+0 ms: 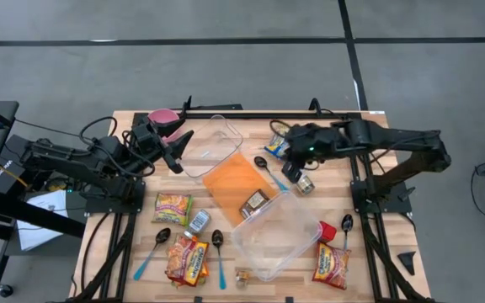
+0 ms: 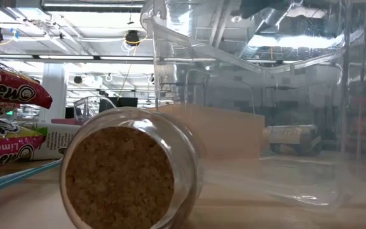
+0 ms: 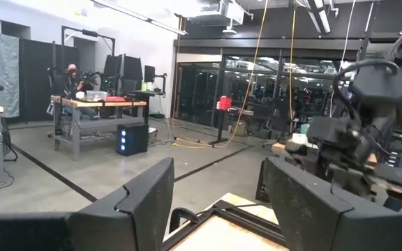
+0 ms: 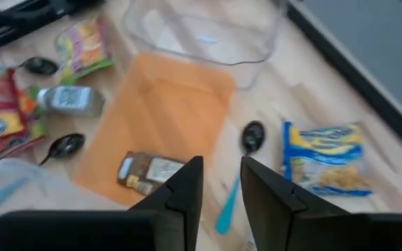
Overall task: Pick & Place Food Item
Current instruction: Put the red noodle pack into the bottom transparent bin
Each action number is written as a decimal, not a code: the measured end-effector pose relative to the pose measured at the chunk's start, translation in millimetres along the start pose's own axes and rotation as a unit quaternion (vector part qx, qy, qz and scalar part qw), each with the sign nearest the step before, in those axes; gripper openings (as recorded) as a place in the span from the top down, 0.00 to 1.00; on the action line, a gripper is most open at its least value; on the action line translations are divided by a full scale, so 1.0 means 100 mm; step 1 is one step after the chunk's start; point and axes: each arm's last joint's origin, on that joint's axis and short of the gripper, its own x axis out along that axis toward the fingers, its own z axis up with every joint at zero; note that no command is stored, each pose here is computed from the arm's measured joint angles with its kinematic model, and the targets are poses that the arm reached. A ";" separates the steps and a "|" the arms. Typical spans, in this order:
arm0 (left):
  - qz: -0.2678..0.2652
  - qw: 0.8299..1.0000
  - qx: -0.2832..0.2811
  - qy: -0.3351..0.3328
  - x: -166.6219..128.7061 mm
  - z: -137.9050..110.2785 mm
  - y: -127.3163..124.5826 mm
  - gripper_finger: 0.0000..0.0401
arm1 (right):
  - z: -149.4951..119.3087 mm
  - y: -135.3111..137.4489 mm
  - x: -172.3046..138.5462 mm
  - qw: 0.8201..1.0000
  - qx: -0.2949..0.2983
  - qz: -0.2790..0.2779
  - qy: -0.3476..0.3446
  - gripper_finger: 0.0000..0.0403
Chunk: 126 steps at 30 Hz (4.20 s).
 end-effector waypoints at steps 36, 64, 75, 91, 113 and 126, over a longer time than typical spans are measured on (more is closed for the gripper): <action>-0.241 0.642 -0.314 0.657 -0.98 -0.69 -0.38 0.46 | -0.08 -0.09 -0.23 0.999 0.003 -0.029 -0.022 0.77; -0.451 0.679 0.133 0.564 -0.78 -1.11 -1.35 0.46 | -0.08 -0.08 -0.23 0.999 0.013 -0.027 -0.022 0.77; -0.442 0.657 0.214 0.572 -0.93 -1.41 -1.51 0.56 | -0.08 -0.08 -0.23 0.999 0.014 -0.028 -0.022 0.77; -0.387 0.673 0.255 0.576 -1.04 -1.61 -1.52 0.64 | -0.08 -0.09 -0.23 0.999 0.013 -0.029 -0.022 0.77; -0.350 0.685 0.245 0.590 -1.15 -1.68 -1.46 0.94 | -0.08 -0.09 -0.23 0.999 0.013 -0.029 -0.022 0.77; -0.357 0.737 0.127 0.559 -1.02 -1.11 -1.23 1.00 | -0.07 -0.08 -0.23 0.999 0.017 -0.024 -0.030 0.77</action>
